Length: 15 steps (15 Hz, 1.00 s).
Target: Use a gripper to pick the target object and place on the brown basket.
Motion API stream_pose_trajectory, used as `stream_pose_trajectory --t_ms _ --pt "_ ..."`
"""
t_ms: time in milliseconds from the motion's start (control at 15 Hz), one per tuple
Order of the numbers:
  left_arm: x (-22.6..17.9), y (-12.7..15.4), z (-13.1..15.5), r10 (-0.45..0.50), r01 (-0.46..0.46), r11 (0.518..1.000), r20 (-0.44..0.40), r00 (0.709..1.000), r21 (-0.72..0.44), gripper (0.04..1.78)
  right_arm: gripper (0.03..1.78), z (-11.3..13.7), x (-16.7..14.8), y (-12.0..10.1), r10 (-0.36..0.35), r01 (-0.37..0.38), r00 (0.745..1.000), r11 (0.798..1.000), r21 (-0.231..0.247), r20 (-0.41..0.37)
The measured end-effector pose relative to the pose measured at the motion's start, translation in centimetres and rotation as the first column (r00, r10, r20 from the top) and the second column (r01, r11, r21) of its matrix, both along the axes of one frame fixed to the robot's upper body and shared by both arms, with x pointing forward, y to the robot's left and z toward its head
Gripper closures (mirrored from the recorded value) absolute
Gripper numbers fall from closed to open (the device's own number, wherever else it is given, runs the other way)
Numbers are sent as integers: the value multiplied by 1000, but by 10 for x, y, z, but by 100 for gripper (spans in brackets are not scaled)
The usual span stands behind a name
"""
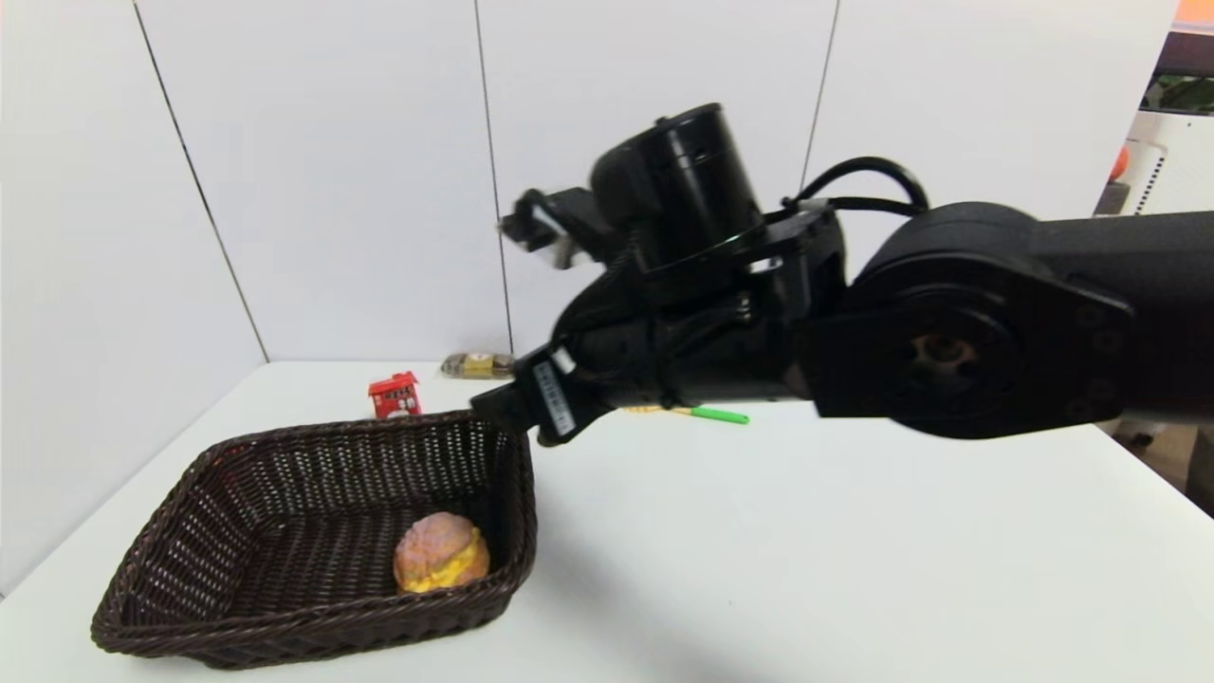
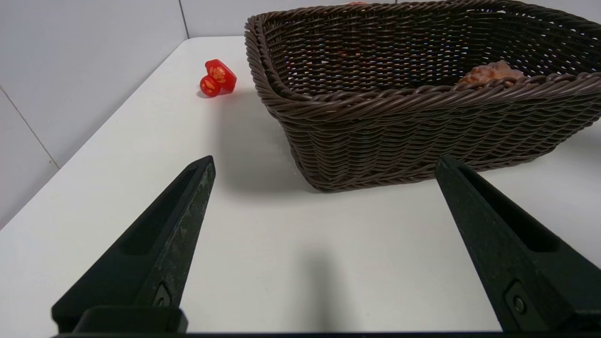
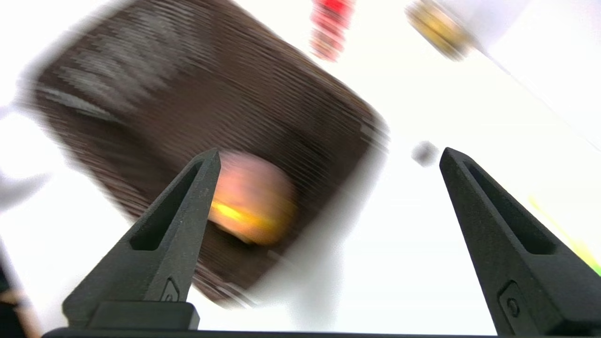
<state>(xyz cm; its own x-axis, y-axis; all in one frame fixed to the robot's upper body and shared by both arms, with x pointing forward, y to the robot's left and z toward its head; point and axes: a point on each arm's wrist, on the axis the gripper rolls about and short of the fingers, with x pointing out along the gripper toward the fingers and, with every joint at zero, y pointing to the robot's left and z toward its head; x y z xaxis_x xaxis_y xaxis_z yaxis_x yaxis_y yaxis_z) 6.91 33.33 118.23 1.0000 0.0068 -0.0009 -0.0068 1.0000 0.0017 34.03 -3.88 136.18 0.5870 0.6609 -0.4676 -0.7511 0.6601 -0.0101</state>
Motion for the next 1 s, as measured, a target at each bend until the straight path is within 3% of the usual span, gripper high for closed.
stream_pose_trajectory --t_ms 133,267,400,533,800,1000 --pt "0 0 0 0 0 1000 0 1000 0 13 17 -3 15 -50 -120 117 992 992 -55 -49" --pt "0 0 0 0 0 1000 0 1000 -1 13 15 -5 18 -107 -253 241 962 963 -121 -104" --pt "0 0 0 0 0 1000 0 1000 0 13 14 -10 7 -163 -387 358 909 915 -184 -154" --pt "0 0 0 0 0 1000 0 1000 0 13 13 -13 -17 -209 -492 456 853 865 -211 -174" --pt "0 0 0 0 0 1000 0 1000 0 13 12 -23 -100 -267 -617 593 774 785 -181 -141" --pt "0 0 0 0 0 1000 0 1000 0 13 12 -47 -169 -288 -667 662 744 744 -88 -47"
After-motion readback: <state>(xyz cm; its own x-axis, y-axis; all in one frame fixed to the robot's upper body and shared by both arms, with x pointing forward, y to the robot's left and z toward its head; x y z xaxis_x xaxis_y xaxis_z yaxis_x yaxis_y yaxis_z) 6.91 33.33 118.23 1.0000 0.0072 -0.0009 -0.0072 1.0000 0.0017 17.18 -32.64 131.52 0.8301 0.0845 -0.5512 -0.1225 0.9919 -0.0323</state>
